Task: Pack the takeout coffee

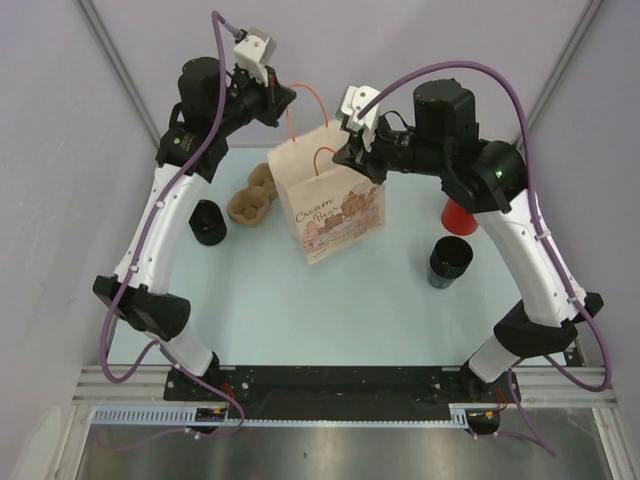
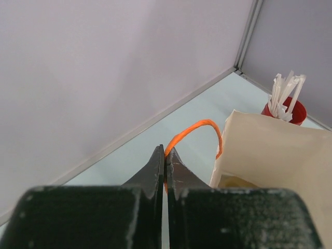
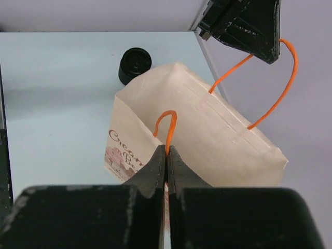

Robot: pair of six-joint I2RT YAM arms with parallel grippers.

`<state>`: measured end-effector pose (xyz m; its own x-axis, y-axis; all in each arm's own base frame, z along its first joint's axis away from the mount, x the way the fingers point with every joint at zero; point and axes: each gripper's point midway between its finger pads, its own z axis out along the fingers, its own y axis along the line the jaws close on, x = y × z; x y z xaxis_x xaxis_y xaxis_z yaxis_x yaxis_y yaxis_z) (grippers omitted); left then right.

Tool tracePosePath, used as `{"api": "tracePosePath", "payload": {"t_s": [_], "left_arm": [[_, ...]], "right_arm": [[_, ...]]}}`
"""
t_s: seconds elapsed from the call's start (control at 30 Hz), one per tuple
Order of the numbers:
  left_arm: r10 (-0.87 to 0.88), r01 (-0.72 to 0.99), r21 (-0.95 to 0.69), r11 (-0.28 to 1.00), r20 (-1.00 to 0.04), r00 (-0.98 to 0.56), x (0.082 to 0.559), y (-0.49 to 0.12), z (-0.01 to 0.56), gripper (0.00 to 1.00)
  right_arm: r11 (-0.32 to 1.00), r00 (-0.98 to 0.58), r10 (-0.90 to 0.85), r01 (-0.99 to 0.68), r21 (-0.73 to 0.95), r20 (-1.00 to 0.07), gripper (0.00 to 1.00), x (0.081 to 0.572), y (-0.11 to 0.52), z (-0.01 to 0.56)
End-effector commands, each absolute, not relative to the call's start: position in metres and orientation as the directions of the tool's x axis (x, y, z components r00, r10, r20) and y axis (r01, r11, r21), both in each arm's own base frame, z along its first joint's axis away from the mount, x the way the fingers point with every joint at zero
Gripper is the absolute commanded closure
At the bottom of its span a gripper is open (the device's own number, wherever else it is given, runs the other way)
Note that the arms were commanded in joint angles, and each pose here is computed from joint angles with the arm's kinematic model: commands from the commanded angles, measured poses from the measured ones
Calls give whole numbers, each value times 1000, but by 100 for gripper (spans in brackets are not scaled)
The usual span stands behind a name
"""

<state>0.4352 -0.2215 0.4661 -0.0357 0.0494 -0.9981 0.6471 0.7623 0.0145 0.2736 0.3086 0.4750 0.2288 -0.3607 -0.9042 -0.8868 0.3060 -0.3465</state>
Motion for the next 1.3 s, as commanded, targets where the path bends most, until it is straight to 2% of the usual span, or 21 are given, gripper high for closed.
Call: {"api": "tracePosePath", "payload": {"t_s": [0.0, 0.07, 0.1, 0.13, 0.23, 0.5, 0.7, 0.83, 0.97, 1.13, 1.27], "left_arm": [[74, 675, -5, 737, -993, -88, 439, -233, 436, 100], [97, 680, -11, 733, -988, -121, 439, -237, 408, 100], [127, 679, -24, 734, -977, -173, 442, -239, 374, 100], [150, 680, -18, 733, -971, -188, 443, -240, 359, 100], [188, 686, -33, 726, -951, -245, 444, -244, 326, 99], [148, 688, 11, 725, -979, -140, 449, -246, 392, 98], [118, 714, 31, 700, -990, -73, 442, -251, 433, 98], [119, 749, 35, 661, -991, -59, 429, -257, 435, 98], [161, 779, 43, 626, -984, -75, 414, -260, 406, 98], [199, 819, 59, 571, -978, -68, 390, -260, 385, 99], [216, 849, 61, 525, -974, -64, 368, -257, 379, 99]], "right_arm": [[304, 171, -391, -903, -302, -904, 100, 281, 313, 442], [289, 148, -409, -915, -282, -900, 100, 280, 312, 418], [273, 95, -462, -931, -243, -882, 100, 280, 312, 377], [274, 82, -478, -932, -237, -874, 100, 281, 311, 362], [298, 77, -508, -919, -259, -858, 100, 286, 304, 343], [321, 108, -441, -908, -268, -891, 100, 287, 294, 389], [231, 124, -443, -941, -247, -888, 100, 262, 294, 384], [141, 129, -493, -964, -226, -861, 100, 239, 293, 354], [41, 135, -571, -981, -192, -810, 100, 215, 287, 309], [-72, 94, -660, -996, -61, -745, 100, 176, 272, 251], [-153, 98, -673, -988, 8, -733, 100, 146, 258, 237]]}}
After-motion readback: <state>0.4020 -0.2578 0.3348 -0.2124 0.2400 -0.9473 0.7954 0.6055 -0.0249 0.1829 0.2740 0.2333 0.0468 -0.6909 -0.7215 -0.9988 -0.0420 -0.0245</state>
